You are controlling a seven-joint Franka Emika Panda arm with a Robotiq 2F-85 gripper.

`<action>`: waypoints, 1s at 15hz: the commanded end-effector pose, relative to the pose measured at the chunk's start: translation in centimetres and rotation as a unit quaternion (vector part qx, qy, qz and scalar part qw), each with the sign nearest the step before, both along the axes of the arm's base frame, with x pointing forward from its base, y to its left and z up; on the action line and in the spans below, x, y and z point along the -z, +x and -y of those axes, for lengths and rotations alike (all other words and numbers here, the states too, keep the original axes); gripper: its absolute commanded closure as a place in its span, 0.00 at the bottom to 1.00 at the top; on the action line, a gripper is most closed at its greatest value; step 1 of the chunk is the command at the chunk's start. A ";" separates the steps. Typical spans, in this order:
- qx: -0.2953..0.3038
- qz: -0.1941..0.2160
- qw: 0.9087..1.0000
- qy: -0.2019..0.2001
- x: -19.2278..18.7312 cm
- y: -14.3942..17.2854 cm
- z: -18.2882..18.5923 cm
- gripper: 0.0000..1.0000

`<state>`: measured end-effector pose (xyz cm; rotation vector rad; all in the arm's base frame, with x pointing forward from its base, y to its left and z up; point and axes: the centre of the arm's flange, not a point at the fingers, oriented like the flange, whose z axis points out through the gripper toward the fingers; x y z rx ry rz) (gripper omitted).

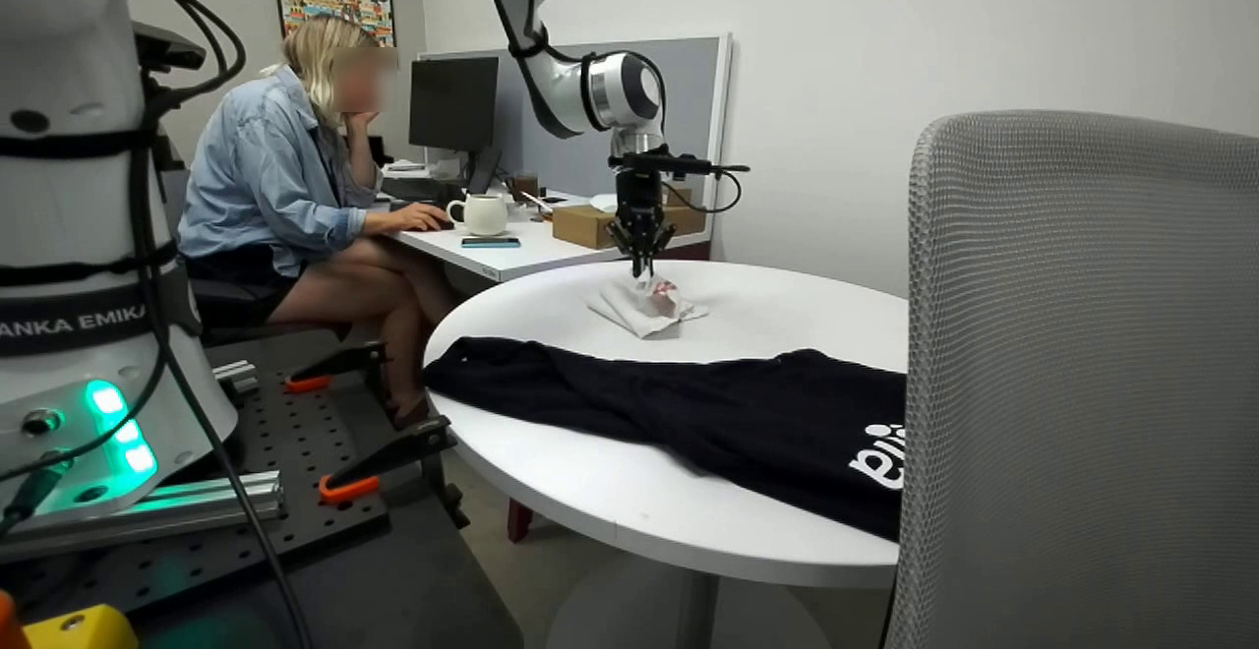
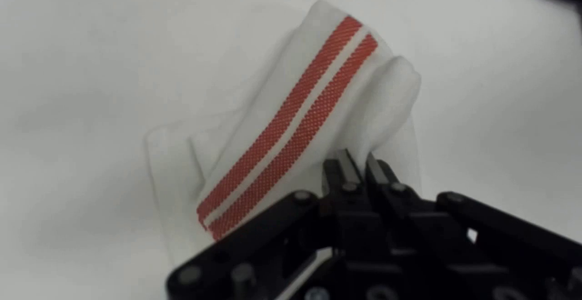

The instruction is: Fold the towel

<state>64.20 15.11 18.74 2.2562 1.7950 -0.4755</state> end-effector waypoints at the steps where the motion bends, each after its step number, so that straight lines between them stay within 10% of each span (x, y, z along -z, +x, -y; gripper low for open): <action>1: -0.087 0.040 0.995 0.005 -4.7 -3.5 -3.4 0.99; 15: -0.071 0.122 0.989 0.034 -11.5 -1.7 -2.0 0.99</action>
